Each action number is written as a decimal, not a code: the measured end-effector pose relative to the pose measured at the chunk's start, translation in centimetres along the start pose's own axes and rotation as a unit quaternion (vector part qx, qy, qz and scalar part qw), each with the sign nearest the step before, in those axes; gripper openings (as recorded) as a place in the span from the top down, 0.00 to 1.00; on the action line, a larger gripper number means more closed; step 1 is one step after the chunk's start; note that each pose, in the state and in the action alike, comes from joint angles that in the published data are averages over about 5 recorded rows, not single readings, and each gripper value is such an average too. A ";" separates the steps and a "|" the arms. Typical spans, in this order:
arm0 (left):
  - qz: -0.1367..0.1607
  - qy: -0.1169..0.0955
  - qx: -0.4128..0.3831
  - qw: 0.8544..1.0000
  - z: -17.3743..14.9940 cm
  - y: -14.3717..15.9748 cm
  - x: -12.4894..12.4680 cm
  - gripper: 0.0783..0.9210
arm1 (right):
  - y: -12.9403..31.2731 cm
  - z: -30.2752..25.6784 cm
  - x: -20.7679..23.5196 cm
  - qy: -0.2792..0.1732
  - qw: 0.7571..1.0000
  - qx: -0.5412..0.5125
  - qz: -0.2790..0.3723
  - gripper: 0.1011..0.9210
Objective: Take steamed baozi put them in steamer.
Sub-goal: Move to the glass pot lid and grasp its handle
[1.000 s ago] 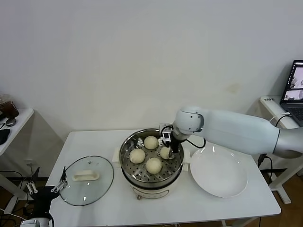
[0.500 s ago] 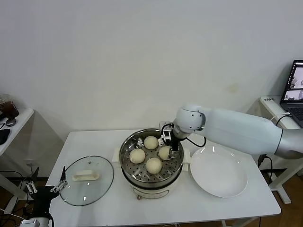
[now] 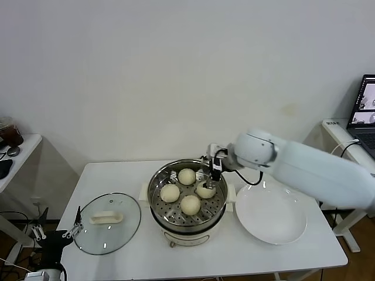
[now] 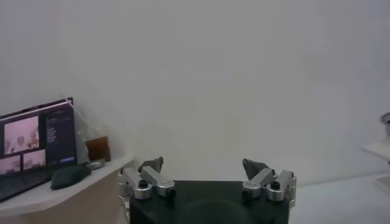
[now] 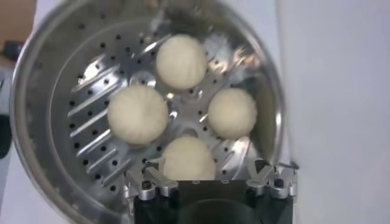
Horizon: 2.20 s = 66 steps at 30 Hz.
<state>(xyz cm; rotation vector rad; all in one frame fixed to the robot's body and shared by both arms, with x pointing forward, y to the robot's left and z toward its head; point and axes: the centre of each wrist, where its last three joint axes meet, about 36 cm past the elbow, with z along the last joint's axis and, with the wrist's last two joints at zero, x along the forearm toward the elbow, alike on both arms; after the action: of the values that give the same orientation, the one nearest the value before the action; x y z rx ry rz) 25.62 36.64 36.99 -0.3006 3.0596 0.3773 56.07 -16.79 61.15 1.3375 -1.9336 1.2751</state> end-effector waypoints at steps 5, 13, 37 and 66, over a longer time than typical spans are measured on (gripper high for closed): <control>0.003 -0.006 0.008 1.000 -0.2 -0.3 0.1 0.12 | 2.9 3.4 0.1 -0.087 0.993 -0.031 0.080 0.12; 0.006 -0.013 0.015 1.000 -0.8 -1.2 0.3 0.12 | 8.4 9.2 -1.0 -0.216 0.950 -0.076 0.211 0.12; 0.026 -0.031 -0.418 0.908 3.6 1.0 -0.1 0.12 | 28.8 23.7 2.3 -0.238 0.767 -0.323 0.501 0.12; 0.174 -0.097 -0.678 0.707 11.0 1.7 -7.3 0.12 | 36.8 25.1 2.5 -0.174 0.743 -0.417 0.495 0.12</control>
<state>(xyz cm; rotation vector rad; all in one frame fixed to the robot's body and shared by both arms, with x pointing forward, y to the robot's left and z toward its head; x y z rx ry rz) 32.63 42.30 27.21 0.3103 1.9513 2.3792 25.11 -36.43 35.70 -0.0079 -3.0852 0.2519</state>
